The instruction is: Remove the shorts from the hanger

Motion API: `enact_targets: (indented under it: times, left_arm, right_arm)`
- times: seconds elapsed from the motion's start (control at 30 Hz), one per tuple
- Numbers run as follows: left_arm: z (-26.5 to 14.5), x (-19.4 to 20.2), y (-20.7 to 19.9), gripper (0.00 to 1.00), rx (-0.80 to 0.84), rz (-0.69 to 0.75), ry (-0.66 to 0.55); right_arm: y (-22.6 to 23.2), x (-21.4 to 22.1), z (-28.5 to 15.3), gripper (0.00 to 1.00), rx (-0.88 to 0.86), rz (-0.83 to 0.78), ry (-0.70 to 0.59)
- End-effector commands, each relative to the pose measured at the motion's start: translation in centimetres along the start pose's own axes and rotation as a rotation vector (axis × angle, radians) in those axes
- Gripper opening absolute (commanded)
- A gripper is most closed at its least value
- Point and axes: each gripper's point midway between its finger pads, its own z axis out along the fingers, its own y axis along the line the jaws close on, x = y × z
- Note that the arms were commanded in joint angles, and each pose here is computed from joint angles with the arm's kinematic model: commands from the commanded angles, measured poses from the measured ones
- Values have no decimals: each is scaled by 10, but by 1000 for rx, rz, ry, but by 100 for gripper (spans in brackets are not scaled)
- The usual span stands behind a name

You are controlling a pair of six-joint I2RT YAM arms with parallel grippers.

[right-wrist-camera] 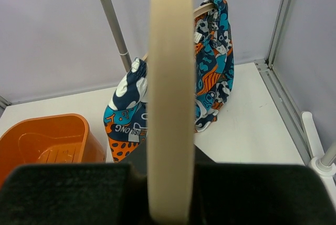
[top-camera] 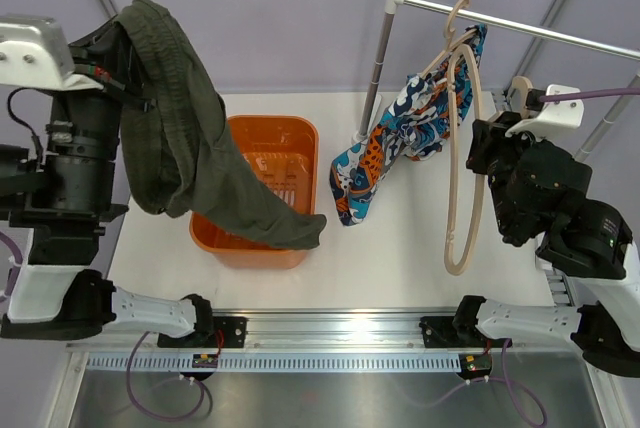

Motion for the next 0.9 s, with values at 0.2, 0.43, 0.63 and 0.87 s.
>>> enact_targets:
  times: [0.2,0.43,0.63,0.87]
  left_arm:
    - [57,98,-50,0,105,34,145]
    - [76,153,-39,0,91,-4,253]
    - [64,210,-15,0,-49,-86,359]
    - [19,327,11,0,-206,-272,582]
  right_arm:
    - [-10,4,-5,0,7,42,16]
    - [-14,8,-6,0,15,35,17]
    - [-17,10,-8,0,8,41,21]
    - [-26,17,-10,0,31,44,27]
